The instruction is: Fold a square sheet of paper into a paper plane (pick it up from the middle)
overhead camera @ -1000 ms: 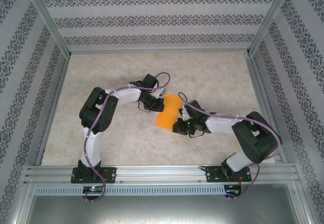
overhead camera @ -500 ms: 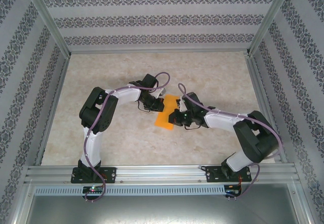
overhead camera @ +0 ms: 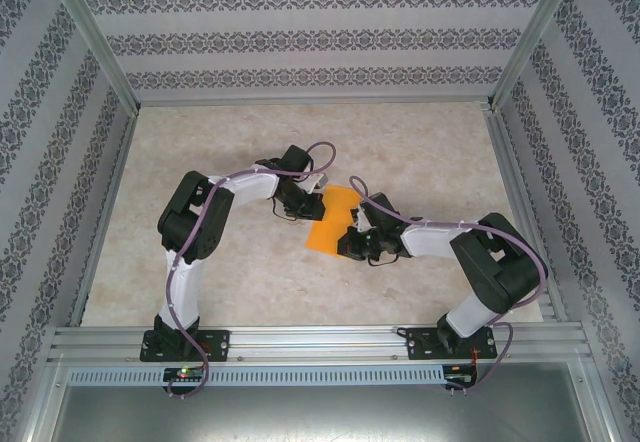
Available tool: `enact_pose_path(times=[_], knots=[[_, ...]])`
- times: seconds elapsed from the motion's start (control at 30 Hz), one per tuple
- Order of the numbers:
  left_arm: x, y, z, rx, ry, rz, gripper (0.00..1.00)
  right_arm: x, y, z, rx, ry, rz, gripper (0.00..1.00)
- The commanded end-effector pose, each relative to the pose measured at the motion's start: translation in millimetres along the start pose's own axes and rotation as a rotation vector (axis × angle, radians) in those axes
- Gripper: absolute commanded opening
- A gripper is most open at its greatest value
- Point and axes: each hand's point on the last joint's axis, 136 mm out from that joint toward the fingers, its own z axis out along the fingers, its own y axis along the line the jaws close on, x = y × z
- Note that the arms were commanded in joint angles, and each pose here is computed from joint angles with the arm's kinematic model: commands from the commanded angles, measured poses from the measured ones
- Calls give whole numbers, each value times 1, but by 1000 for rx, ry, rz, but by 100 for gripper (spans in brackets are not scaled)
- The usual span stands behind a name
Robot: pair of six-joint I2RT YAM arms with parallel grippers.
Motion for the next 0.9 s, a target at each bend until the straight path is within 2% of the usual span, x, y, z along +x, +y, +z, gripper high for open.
enact_pose_path(times=[0.0,0.07,0.2,0.47,0.5,0.6,0.87], knots=[[18,26,7,-91,68,-84,17,13,-19,-5,55,26,11,2],[12,18,-1,-74,45,-78,22,17,-22,-5,59,39,15,2],[4,7,-14,-57,12,-68,27,13,-16,-12,32,20,16,2],[5,4,-17,-49,14,-62,32,-47,16,-49,-105,-155,28,6],[4,3,-16,-44,15,-63,32,-55,16,-52,-111,-170,35,7],[0,0,-16,-30,5,-57,33,-75,12,-56,-114,-196,58,20],[-6,-2,-10,-8,13,-45,33,-114,4,-47,-107,-215,92,33]])
